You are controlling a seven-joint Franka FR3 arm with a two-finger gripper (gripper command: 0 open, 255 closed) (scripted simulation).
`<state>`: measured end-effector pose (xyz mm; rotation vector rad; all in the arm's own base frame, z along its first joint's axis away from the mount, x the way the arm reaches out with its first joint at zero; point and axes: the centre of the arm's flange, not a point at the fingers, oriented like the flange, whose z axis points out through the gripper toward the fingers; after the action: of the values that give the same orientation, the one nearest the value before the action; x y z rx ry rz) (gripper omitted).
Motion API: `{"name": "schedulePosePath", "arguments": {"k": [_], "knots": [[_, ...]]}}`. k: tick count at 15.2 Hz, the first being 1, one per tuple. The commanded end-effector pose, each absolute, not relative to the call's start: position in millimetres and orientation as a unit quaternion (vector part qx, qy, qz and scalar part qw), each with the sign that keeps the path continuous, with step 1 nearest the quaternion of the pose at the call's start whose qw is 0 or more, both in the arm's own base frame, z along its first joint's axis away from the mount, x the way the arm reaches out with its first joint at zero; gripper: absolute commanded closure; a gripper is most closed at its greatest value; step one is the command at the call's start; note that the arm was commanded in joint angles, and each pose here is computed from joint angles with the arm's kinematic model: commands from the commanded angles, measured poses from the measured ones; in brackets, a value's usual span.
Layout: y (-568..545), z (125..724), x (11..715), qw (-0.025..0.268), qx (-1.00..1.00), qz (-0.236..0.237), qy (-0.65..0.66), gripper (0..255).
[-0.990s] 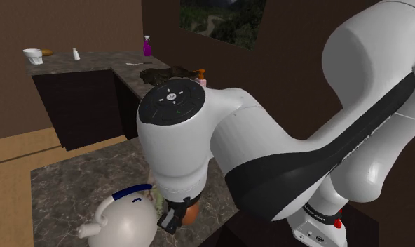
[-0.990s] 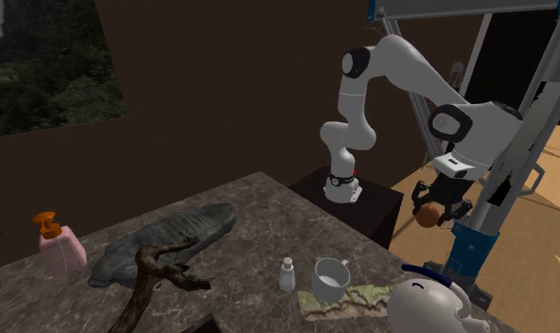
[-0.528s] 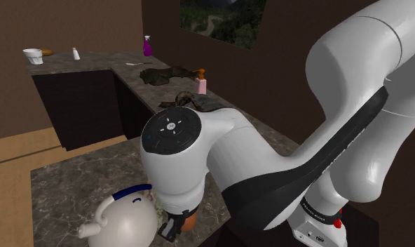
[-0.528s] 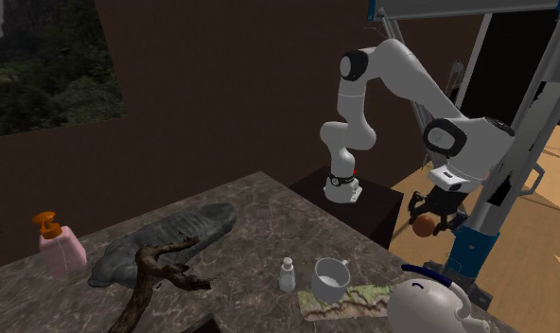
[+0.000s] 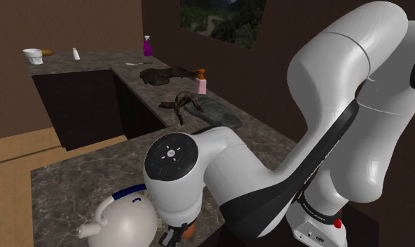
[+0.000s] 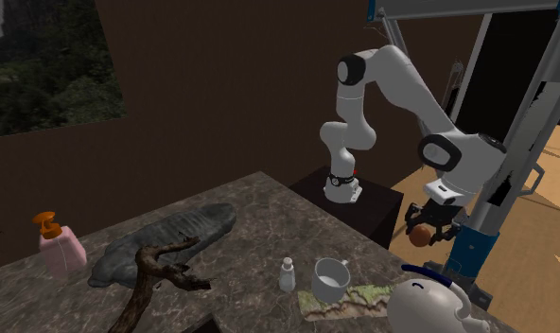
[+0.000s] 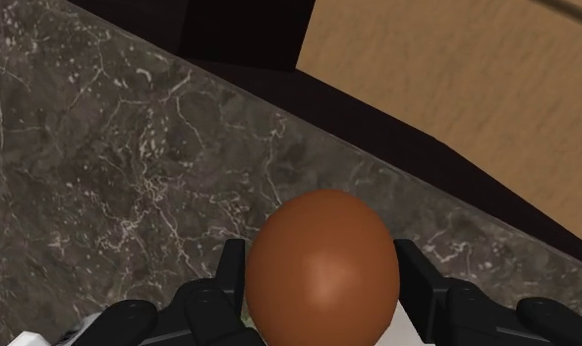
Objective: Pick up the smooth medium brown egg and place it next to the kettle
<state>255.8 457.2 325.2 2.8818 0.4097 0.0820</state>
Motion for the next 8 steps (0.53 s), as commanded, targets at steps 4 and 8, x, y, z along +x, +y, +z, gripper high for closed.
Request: {"name": "schedulePosePath", "arguments": {"k": [4,8], "knots": [[458,298,256,0.114,0.983,0.028,0.14,255],[458,277,256,0.114,0.983,0.028,0.14,255]]}}
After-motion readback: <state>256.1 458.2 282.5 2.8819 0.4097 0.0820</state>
